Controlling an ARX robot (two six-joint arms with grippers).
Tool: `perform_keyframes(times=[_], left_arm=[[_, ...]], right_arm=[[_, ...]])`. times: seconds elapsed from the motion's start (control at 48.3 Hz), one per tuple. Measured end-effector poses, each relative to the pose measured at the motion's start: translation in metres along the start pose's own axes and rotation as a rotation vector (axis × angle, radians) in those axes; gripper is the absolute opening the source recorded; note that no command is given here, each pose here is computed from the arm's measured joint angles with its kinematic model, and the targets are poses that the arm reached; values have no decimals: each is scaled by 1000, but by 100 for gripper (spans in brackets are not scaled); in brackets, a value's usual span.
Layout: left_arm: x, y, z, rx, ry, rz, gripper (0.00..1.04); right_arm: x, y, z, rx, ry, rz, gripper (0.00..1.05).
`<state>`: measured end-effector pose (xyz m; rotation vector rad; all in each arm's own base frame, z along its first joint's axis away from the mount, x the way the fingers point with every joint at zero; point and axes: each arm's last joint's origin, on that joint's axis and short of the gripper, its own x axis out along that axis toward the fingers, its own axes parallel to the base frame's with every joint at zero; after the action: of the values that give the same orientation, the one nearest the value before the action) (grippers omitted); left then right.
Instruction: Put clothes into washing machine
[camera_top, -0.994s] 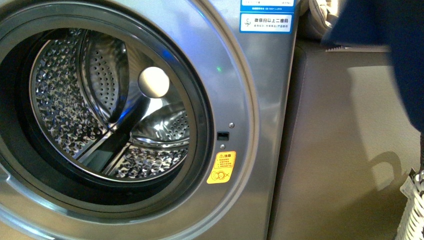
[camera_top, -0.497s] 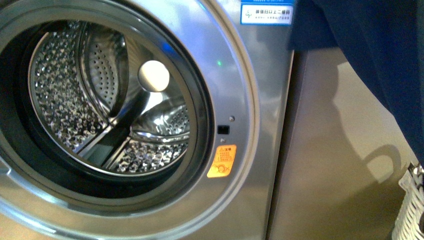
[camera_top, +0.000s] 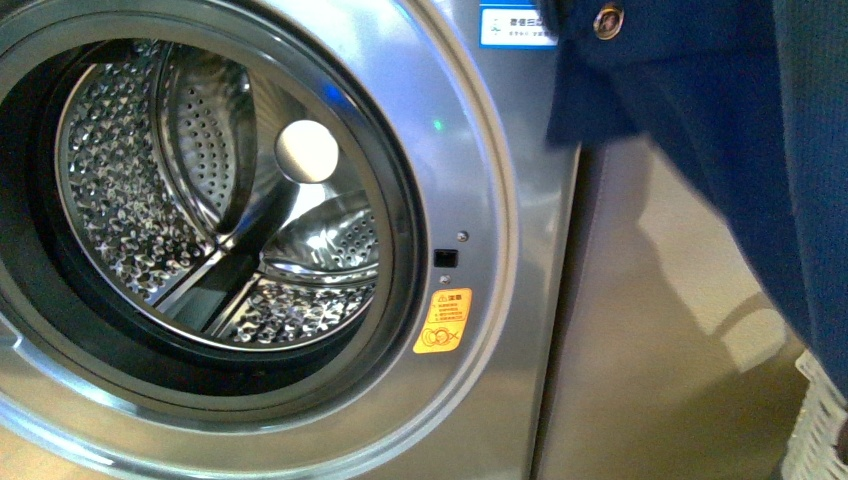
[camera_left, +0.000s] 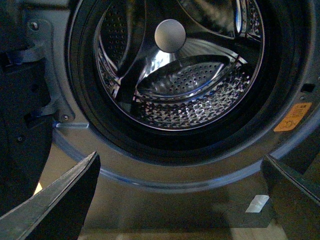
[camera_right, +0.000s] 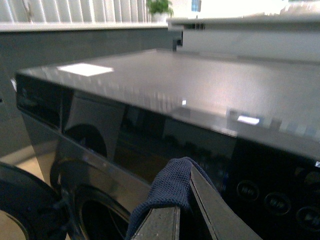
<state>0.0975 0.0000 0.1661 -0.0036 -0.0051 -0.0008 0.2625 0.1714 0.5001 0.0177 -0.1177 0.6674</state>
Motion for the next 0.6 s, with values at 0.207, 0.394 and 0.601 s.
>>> perform_keyframes(times=[0.207, 0.394, 0.601], left_arm=[[0, 0, 0, 0, 0, 0, 98], [0, 0, 0, 0, 0, 0, 98], [0, 0, 0, 0, 0, 0, 98]], right_arm=[[13, -9, -22, 41, 73, -25, 3], [7, -6, -15, 63, 51, -20, 3], [7, 3, -15, 65, 54, 9, 3]])
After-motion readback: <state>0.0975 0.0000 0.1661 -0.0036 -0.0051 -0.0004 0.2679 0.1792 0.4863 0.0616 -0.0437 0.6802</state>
